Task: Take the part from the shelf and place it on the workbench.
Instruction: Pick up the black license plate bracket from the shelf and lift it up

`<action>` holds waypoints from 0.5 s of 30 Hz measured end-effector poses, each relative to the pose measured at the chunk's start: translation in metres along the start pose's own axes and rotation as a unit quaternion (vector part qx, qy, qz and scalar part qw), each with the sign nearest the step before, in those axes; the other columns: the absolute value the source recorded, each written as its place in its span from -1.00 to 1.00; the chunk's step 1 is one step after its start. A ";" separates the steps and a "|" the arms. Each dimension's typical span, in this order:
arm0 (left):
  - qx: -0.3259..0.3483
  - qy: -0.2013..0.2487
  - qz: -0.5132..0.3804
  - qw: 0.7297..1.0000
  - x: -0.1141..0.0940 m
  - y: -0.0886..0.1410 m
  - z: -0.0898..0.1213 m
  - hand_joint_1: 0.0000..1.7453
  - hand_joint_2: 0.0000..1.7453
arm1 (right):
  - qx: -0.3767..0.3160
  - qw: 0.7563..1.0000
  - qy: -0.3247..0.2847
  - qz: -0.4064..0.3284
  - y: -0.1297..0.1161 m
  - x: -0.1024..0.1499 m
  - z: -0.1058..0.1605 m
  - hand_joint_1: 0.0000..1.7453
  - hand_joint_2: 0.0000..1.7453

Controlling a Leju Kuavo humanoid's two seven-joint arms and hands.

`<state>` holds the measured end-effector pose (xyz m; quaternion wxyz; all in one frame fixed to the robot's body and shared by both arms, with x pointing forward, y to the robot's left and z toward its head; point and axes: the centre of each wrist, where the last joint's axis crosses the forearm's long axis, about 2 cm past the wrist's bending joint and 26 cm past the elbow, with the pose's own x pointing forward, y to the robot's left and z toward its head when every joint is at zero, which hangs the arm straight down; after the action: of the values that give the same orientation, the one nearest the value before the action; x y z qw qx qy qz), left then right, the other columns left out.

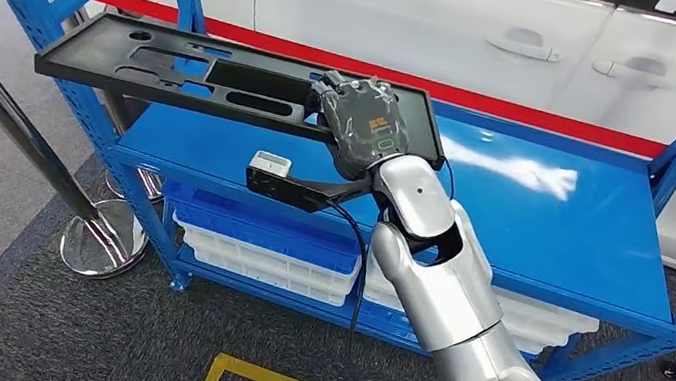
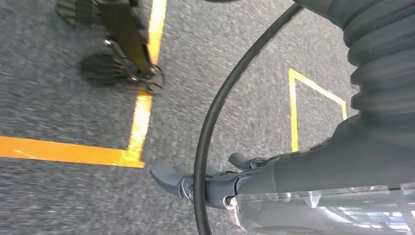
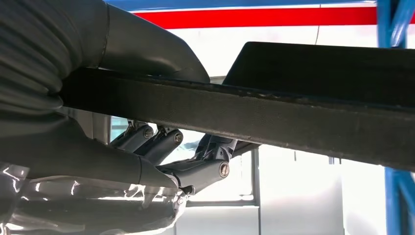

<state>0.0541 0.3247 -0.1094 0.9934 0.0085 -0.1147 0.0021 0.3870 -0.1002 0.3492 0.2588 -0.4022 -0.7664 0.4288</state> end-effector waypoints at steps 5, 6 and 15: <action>0.005 -0.007 -0.005 1.000 0.000 0.000 0.000 -1.00 1.00 | 0.011 1.000 -0.006 -0.001 0.003 0.007 -0.007 1.00 1.00; 0.006 -0.007 -0.006 1.000 0.000 0.000 0.000 -1.00 1.00 | 0.012 1.000 -0.007 -0.001 0.004 0.008 -0.007 1.00 1.00; 0.011 -0.006 -0.010 1.000 -0.004 -0.003 0.000 -1.00 1.00 | 0.012 0.999 -0.017 -0.026 0.002 -0.015 0.007 1.00 1.00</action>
<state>0.0498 0.3214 -0.1102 0.9925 0.0205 -0.1204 -0.0069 0.3900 -0.1153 0.3434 0.2615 -0.3714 -0.7756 0.4383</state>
